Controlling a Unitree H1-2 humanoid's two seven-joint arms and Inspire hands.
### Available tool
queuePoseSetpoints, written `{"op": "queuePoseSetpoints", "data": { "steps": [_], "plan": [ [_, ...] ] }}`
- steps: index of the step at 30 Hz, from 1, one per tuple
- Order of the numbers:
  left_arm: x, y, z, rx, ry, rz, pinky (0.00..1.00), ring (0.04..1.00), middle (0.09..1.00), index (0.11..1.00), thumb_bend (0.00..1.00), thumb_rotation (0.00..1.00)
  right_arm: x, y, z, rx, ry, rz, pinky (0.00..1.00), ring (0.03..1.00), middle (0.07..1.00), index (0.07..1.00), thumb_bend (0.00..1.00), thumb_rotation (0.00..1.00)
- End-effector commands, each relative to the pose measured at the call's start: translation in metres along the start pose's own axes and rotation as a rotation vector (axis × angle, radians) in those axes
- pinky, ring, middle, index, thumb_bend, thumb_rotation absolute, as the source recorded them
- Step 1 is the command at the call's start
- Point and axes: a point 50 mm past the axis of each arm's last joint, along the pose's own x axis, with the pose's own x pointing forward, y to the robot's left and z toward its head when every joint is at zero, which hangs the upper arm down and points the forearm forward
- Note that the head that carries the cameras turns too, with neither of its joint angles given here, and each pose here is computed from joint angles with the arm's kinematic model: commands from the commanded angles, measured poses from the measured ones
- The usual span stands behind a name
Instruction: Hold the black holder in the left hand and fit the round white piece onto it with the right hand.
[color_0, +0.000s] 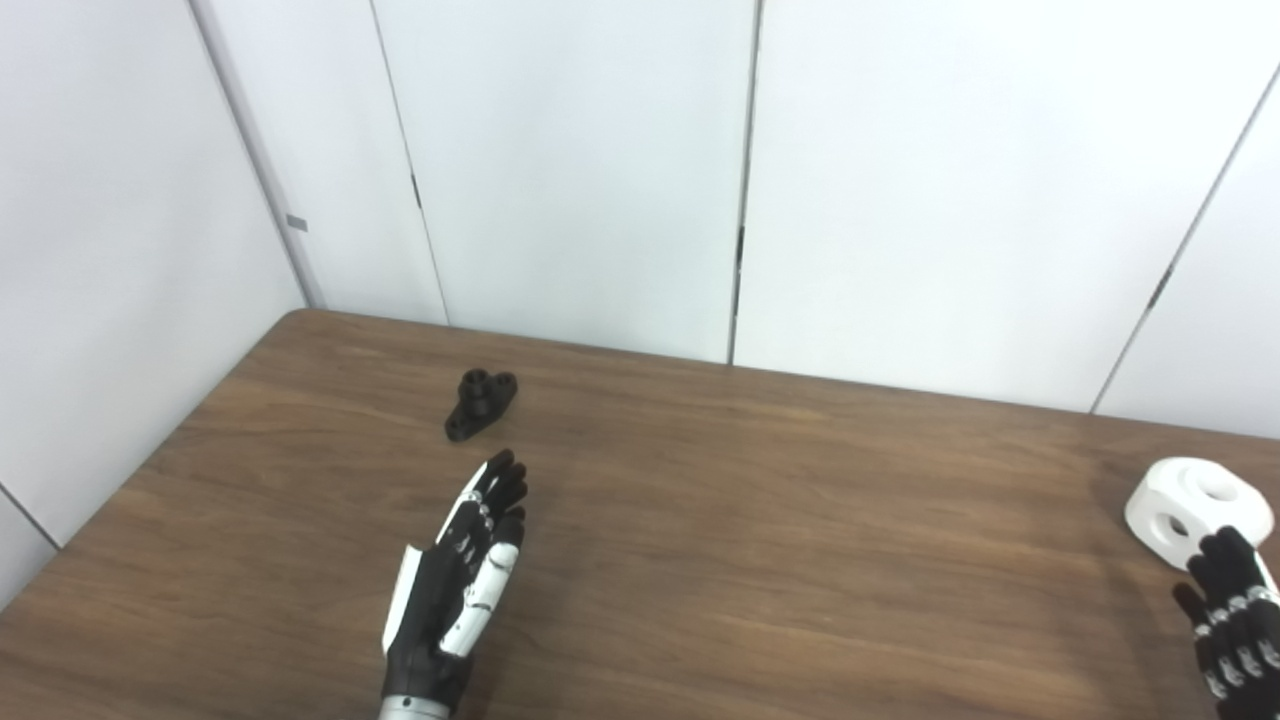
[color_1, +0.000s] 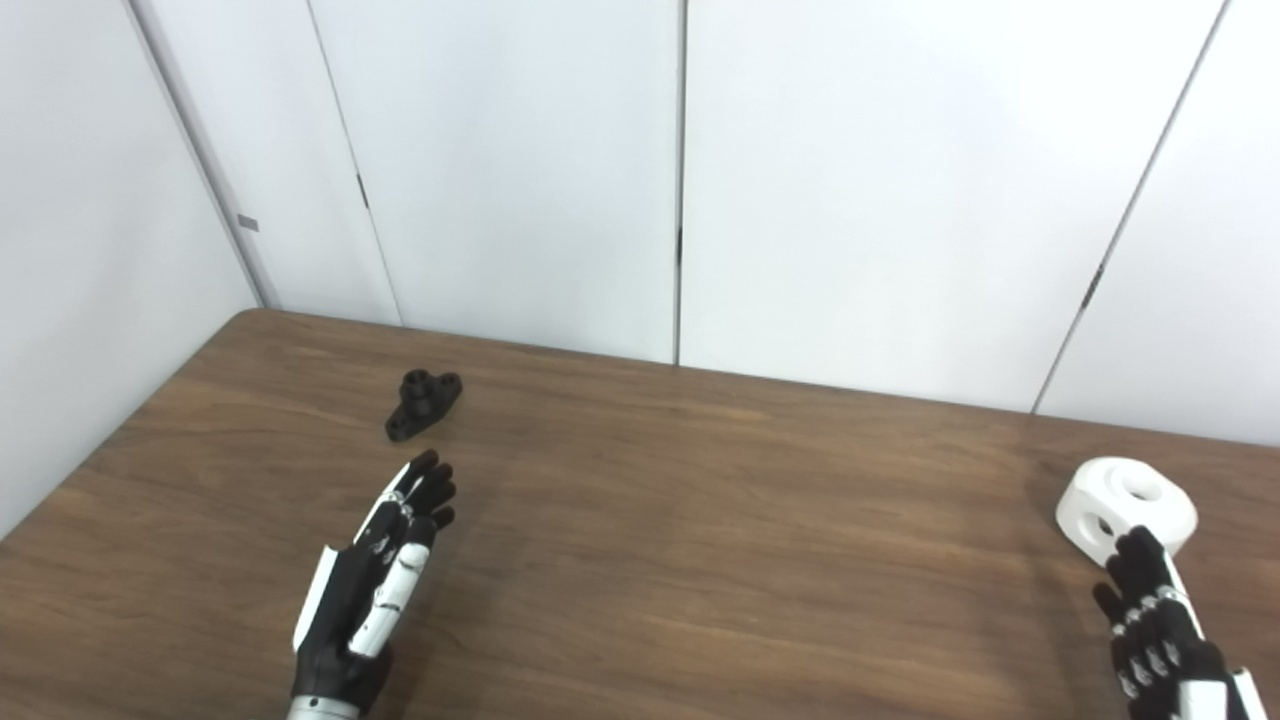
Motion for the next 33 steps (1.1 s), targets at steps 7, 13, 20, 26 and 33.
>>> {"op": "queuePoseSetpoints", "data": {
  "steps": [7,13,20,26,33],
  "plan": [
    [-0.009,0.024,0.025,0.179,0.012,0.037,0.91,0.894,0.91,0.926,0.6,0.38,-0.04,0.004,-0.028,0.052,0.146,-0.035,0.96,1.0,0.977,0.973,0.69,1.0],
    [0.015,0.044,0.047,0.386,-0.008,0.063,0.92,0.915,0.919,0.919,0.67,0.39,-0.04,0.003,-0.026,0.038,0.158,-0.033,0.98,1.0,0.977,0.967,0.68,1.0],
    [0.048,0.065,0.061,0.514,-0.001,0.155,0.98,0.977,0.969,0.909,0.71,0.38,-0.042,0.004,-0.024,0.048,0.148,-0.047,0.93,0.991,0.978,0.973,0.66,1.0],
    [0.073,0.079,0.063,0.687,0.059,0.165,1.0,1.0,0.985,0.931,0.73,0.44,-0.043,0.004,-0.025,0.058,0.144,-0.049,0.92,0.998,0.984,0.981,0.66,0.99],
    [0.099,0.09,0.057,0.893,0.069,0.198,1.0,1.0,0.998,0.903,0.79,0.48,-0.045,0.006,-0.025,0.051,0.153,-0.046,0.92,0.992,0.978,0.978,0.66,1.0]
  ]
}}
